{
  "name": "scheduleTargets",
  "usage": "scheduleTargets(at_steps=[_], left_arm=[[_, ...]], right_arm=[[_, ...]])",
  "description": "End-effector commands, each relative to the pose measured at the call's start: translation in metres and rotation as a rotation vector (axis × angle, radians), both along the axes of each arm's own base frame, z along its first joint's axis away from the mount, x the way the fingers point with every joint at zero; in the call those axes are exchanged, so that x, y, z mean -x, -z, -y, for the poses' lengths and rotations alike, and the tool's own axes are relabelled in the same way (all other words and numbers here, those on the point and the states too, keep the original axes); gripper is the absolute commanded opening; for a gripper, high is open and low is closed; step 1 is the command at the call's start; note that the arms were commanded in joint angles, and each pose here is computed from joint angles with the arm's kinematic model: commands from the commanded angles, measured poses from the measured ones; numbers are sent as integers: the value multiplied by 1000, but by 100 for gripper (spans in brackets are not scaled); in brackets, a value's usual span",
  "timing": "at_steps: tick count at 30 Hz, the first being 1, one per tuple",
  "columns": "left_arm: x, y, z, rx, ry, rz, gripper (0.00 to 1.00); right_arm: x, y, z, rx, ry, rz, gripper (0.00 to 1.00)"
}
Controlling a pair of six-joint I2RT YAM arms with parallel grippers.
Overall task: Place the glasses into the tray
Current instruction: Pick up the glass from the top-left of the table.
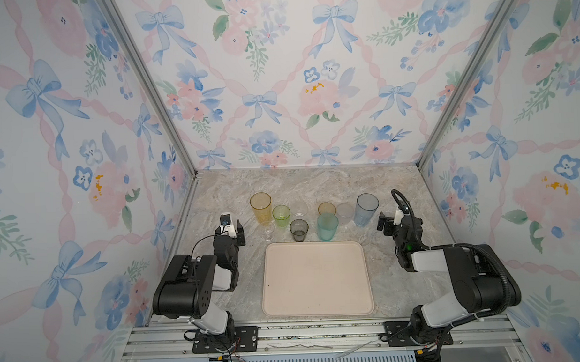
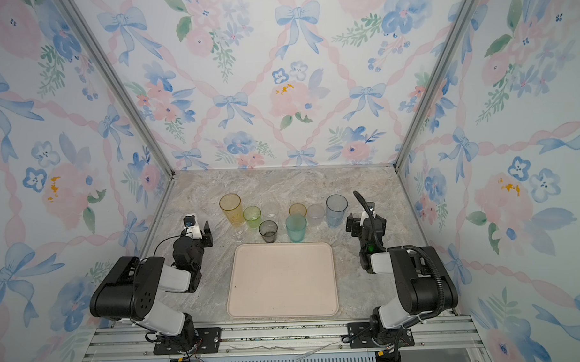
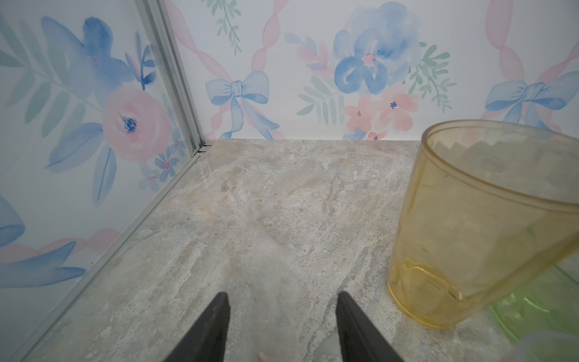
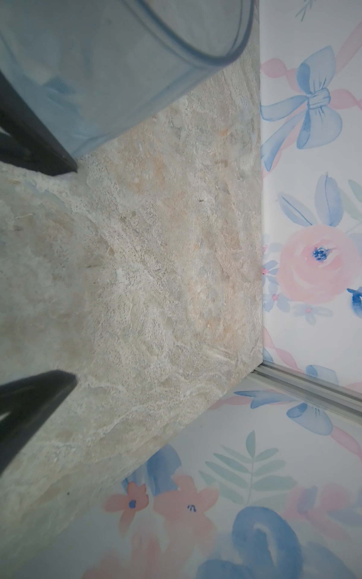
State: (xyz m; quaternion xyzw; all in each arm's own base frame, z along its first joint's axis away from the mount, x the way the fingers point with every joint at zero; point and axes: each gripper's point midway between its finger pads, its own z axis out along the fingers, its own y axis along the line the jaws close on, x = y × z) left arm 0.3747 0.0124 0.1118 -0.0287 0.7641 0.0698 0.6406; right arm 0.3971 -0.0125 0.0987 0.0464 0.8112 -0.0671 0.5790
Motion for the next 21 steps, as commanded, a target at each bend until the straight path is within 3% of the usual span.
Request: scheduleTargets(at_steps=[1,5,13,16,21], left_arm=[[-7,-6,-3,-15,-33,-33,49],[-19,-25,-1,-49,-73,-87,40],[-41,-94,7,45,-97,-87,33],[-50,-124,12,47,-94,-93,32],[-65,-152,19,90,-73,-166,34]], right_arm=[[0,-5,8,-39,21,8,96],[0,-5,9,-37,26,10,91],[9,-19,25,-30,128,22,86],[16,-41,43,-65,198,1,83],[30,-93,44,-74,190,-69,77]])
